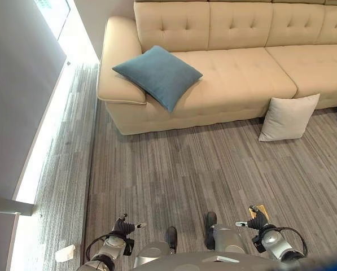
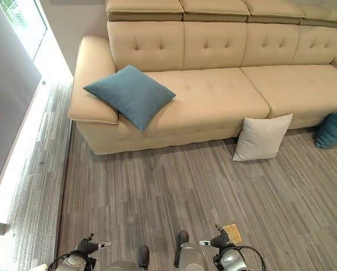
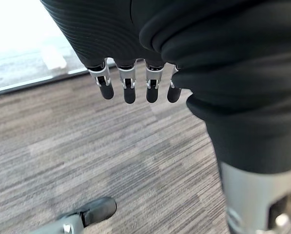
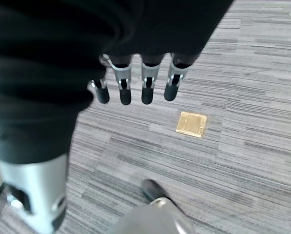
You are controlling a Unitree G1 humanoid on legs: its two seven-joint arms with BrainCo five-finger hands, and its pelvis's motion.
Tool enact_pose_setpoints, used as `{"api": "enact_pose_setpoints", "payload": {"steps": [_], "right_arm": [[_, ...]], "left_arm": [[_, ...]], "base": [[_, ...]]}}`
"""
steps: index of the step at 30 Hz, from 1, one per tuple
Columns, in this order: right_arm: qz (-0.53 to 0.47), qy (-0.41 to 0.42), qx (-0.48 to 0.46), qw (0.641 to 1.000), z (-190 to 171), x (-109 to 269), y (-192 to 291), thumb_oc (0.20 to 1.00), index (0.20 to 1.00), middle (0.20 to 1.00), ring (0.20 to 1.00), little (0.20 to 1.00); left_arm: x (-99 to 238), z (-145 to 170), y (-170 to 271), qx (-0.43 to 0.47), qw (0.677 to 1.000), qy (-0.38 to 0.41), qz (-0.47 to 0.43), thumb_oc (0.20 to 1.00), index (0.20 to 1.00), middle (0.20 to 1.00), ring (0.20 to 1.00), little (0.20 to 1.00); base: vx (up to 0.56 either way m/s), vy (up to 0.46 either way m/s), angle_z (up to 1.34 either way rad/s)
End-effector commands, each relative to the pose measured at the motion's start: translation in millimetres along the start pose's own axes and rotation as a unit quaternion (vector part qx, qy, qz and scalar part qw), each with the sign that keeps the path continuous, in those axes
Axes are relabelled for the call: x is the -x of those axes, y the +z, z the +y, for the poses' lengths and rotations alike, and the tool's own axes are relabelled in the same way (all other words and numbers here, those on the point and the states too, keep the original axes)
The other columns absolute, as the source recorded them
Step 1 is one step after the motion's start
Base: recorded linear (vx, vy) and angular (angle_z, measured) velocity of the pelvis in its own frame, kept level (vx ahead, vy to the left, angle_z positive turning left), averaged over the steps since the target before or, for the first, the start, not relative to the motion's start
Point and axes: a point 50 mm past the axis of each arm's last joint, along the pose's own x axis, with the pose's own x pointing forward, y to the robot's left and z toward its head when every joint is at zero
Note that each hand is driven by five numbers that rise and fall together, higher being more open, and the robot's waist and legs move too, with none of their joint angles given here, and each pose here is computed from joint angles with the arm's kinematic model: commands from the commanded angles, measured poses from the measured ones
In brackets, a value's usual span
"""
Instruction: Pick up all the scattered cushions and arrange them neatly on the sofa.
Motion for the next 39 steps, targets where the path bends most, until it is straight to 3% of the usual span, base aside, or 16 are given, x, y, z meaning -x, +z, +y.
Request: {"api": "enact_pose_setpoints", "payload": {"steps": [1,16,29,39], "right_arm": [[-0.019,-0.025,0.027,0.999,-19.6,-4.5,7.0,1.000,1.000,1.000,1.000,1.000],[0.048,-0.012,-0.029,0.998,-4.8,3.4,-24.3,1.000,1.000,1.000,1.000,1.000],[0.027,0.011,-0.025,0.999,5.6,0.4,-7.5,1.000,1.000,1.000,1.000,1.000],[0.010,0.005,-0.013,1.000,-2.1,-1.5,-1.2,1.000,1.000,1.000,1.000,1.000]], "left_arm": [[0.0,-4.4,8.1,-0.015,1.000,-0.004,-0.024,1.000,1.000,1.000,1.000,1.000],[-1.8,-12.4,27.7,-0.029,0.998,-0.017,-0.046,1.000,1.000,1.000,1.000,1.000],[0.6,-6.9,2.4,-0.018,1.000,-0.016,-0.006,1.000,1.000,1.000,1.000,1.000],[-0.4,-1.1,0.2,-0.022,1.000,-0.008,0.000,1.000,1.000,1.000,1.000,1.000]], "base": [[0.20,-0.133,0.69],[0.20,-0.154,0.67],[0.22,0.131,-0.30],[0.17,-0.122,-0.12]]}}
